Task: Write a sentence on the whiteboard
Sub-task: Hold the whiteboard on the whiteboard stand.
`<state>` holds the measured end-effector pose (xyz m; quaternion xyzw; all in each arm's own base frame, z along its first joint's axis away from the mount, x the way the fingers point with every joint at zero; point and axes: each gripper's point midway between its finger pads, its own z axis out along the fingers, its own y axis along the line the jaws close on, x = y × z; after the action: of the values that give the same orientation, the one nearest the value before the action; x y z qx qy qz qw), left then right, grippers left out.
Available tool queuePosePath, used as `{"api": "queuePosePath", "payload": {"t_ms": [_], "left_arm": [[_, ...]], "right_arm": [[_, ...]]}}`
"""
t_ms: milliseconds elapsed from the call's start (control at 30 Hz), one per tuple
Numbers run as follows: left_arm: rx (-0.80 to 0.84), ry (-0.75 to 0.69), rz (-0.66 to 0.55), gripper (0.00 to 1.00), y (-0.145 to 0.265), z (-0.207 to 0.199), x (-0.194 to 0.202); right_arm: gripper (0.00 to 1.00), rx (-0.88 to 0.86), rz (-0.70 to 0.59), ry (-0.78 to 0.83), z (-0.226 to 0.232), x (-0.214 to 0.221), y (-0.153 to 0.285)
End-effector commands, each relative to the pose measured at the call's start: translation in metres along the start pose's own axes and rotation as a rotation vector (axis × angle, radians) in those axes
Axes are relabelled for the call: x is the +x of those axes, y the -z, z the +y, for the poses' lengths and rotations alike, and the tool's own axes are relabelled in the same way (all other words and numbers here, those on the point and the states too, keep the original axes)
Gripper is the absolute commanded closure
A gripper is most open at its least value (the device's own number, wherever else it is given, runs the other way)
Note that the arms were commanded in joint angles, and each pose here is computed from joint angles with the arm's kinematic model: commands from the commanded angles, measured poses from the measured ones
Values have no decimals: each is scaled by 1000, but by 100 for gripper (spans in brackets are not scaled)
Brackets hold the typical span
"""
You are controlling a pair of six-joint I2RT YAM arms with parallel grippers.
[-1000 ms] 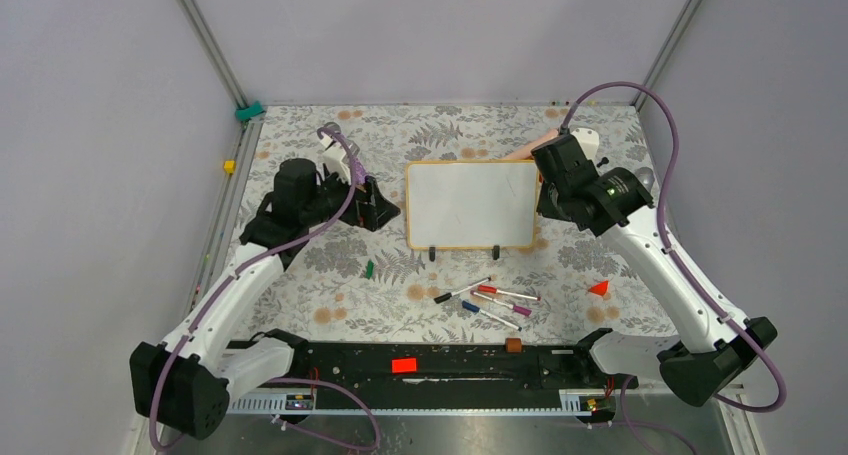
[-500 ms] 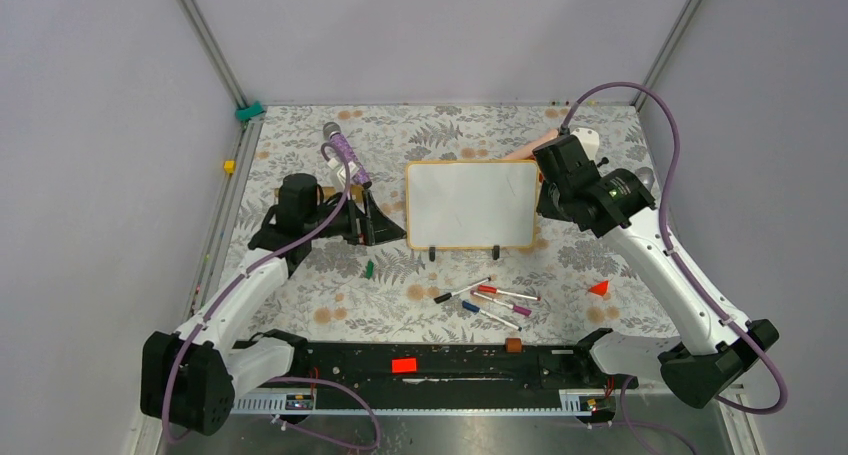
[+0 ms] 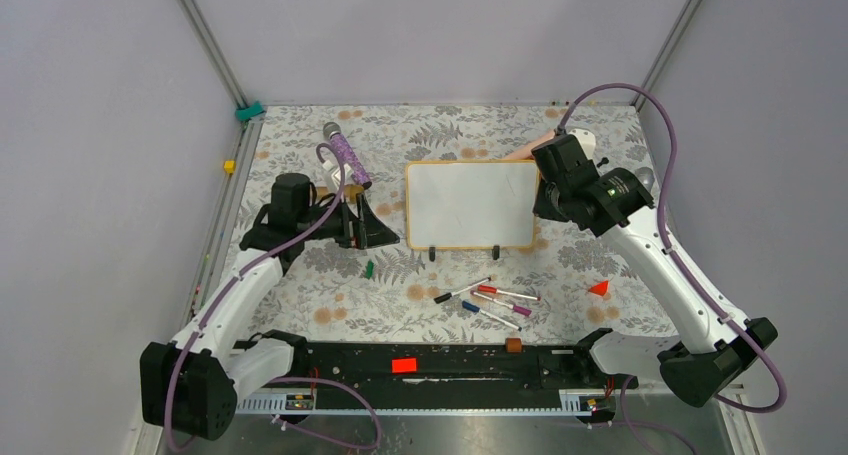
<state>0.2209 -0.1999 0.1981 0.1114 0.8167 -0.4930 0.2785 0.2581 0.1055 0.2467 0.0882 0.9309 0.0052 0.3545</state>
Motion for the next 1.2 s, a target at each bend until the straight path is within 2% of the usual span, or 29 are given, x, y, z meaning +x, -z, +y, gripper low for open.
{"api": "queuePosePath", "payload": {"t_ms": [0, 100, 300, 533, 800, 1000, 1167], "left_arm": [[46, -91, -45, 1, 4, -13, -14], [107, -109, -69, 1, 0, -12, -21], [76, -188, -41, 1, -10, 10, -36], [72, -235, -35, 1, -22, 30, -48], [160, -100, 102, 1, -46, 51, -45], [96, -98, 93, 1, -50, 67, -44], [119, -49, 67, 1, -51, 66, -42]], "right_arm": [[100, -74, -26, -45, 12, -7, 5], [100, -130, -26, -45, 23, -9, 6], [100, -243, -6, -45, 49, -13, 8], [100, -286, 2, -55, 62, -19, 11], [100, -287, 0, -56, 65, -21, 10], [100, -289, -11, -72, 66, -26, 13], [100, -282, -3, -77, 64, -26, 16]]}}
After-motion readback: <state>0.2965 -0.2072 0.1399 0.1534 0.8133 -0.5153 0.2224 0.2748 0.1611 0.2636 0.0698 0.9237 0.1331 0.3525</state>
